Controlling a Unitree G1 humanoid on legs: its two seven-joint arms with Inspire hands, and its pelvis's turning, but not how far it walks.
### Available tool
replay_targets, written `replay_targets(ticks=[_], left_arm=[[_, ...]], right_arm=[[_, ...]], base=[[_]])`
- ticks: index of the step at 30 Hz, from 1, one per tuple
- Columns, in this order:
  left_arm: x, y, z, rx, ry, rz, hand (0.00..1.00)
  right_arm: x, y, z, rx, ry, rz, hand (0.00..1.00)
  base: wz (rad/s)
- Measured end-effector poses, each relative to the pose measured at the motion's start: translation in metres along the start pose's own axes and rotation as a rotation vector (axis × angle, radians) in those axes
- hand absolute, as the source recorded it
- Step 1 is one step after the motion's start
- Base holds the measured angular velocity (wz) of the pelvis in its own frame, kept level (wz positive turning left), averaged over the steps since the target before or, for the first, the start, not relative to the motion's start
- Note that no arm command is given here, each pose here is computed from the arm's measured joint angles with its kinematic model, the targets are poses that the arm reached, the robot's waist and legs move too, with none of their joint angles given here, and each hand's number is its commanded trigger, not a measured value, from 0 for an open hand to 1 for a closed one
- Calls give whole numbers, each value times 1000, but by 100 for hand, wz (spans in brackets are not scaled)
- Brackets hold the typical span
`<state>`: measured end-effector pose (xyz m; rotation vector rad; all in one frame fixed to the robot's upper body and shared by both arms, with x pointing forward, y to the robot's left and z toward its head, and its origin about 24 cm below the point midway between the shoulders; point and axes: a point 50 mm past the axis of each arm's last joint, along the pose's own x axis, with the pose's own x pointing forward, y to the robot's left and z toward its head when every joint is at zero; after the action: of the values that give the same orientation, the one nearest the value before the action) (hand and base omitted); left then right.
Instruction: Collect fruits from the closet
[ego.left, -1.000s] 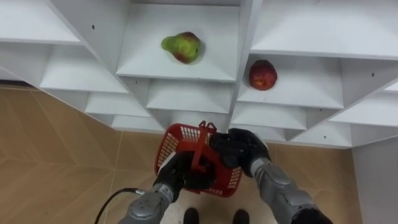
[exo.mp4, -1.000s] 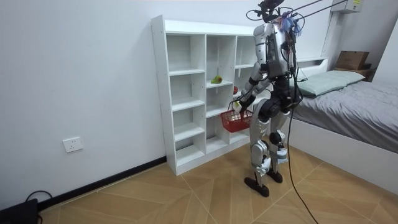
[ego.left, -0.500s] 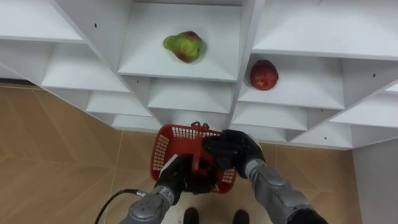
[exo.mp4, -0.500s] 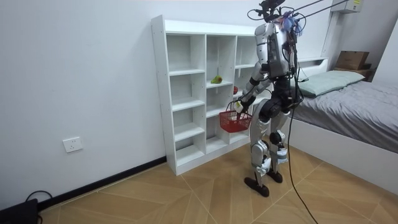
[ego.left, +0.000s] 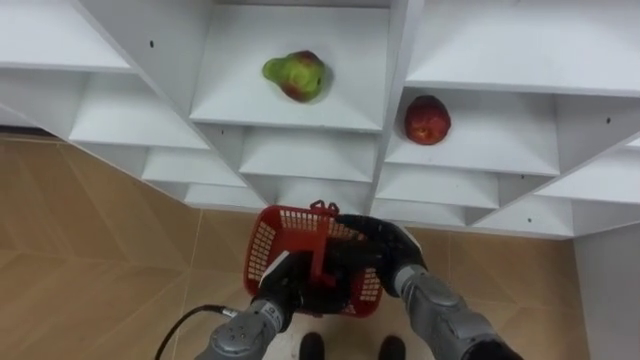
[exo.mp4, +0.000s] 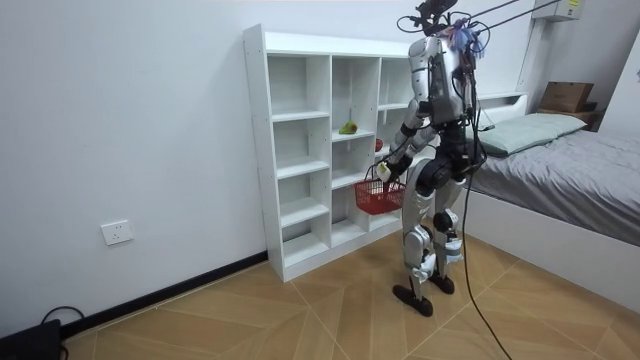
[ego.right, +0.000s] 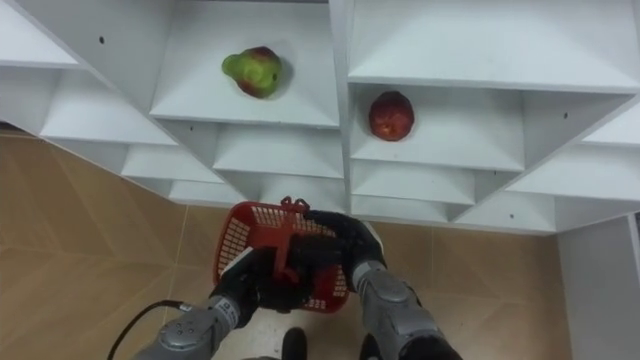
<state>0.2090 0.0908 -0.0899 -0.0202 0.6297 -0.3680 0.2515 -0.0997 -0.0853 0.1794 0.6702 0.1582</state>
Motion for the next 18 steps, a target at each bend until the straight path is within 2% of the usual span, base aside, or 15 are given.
replay_targets(ticks=[18], left_arm=[[0, -2, -2, -37, 9, -7, 100]], right_arm=[[0, -1, -4, -6, 13, -2, 0]], base=[[0]])
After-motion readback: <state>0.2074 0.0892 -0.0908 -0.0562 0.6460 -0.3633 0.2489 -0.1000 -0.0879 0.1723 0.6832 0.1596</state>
